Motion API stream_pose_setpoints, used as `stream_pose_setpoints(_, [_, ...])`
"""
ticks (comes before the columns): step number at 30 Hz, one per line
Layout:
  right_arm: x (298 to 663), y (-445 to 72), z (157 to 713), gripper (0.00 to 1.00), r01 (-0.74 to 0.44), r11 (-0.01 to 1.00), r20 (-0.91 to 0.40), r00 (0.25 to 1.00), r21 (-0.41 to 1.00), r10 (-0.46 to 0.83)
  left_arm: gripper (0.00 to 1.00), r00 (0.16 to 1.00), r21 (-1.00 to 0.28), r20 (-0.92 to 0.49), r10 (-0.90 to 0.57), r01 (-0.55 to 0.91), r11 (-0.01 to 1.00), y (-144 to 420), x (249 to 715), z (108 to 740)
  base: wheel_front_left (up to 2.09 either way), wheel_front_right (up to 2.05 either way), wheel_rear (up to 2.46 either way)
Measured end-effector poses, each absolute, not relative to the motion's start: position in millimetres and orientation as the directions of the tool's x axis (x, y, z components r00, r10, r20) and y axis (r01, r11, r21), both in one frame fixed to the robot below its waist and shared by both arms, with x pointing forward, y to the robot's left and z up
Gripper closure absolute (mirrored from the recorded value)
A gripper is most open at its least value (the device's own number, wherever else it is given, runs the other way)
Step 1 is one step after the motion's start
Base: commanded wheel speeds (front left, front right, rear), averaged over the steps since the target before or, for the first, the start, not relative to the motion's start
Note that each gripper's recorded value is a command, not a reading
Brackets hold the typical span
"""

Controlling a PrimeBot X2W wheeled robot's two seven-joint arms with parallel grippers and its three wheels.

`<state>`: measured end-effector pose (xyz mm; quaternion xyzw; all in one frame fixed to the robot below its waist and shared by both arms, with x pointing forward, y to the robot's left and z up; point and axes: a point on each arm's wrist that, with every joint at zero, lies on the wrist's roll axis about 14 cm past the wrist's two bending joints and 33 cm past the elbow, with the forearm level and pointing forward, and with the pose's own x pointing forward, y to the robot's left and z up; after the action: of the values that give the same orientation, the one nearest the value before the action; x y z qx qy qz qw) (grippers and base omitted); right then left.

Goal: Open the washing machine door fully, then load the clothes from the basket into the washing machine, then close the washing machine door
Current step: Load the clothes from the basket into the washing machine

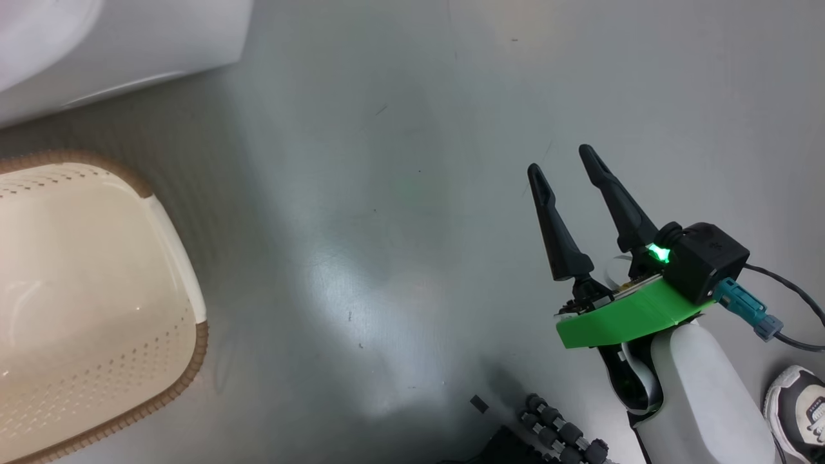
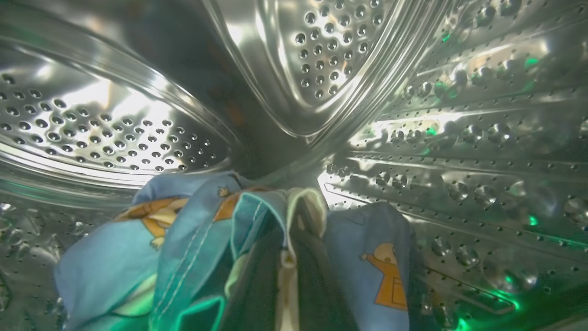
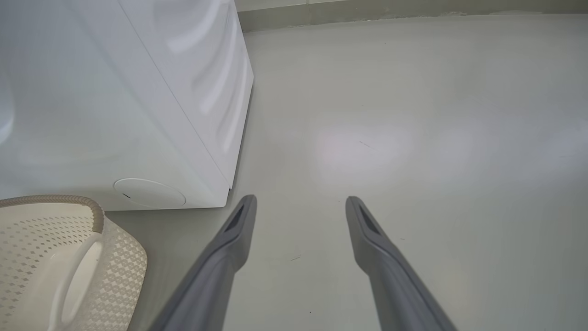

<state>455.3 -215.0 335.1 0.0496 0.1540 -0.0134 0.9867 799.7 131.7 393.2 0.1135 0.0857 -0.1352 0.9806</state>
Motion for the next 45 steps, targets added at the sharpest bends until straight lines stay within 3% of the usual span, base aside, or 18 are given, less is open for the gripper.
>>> stream_pose_setpoints(1, [455.2,-215.6,335.6,0.0,0.044,0.995,-0.304,0.952,0.094,-0.013,0.72,0.945,0.206,-0.208,-0.253,0.295,0.933,129.3,798.7,390.4,0.0,0.0,0.0])
stream_pose_setpoints(2, [455.2,-216.1,336.1,0.0,0.045,0.995,-0.303,0.953,0.094,-0.015,0.0,0.943,0.213,-0.211,-0.259,0.303,0.929,127.3,798.0,389.2,0.0,0.0,0.0])
stream_pose_setpoints(21, [466.8,-203.5,347.9,0.0,0.006,0.995,-0.259,0.966,0.1,0.02,0.0,0.959,0.247,-0.172,-0.223,0.261,0.933,164.2,772.0,404.2,0.0,0.0,0.0])
stream_pose_setpoints(30, [475.0,-194.8,371.7,0.0,-0.033,0.997,-0.197,0.979,0.071,0.046,0.0,0.944,0.188,-0.229,-0.236,0.281,0.941,163.3,722.5,391.7,0.0,0.0,0.0])
stream_pose_setpoints(45, [467.2,-198.2,419.1,0.0,-0.027,1.0,-0.1,0.995,0.013,0.028,0.0,0.952,0.048,-0.181,-0.247,0.259,0.965,168.7,614.6,413.7,0.0,0.0,0.0])
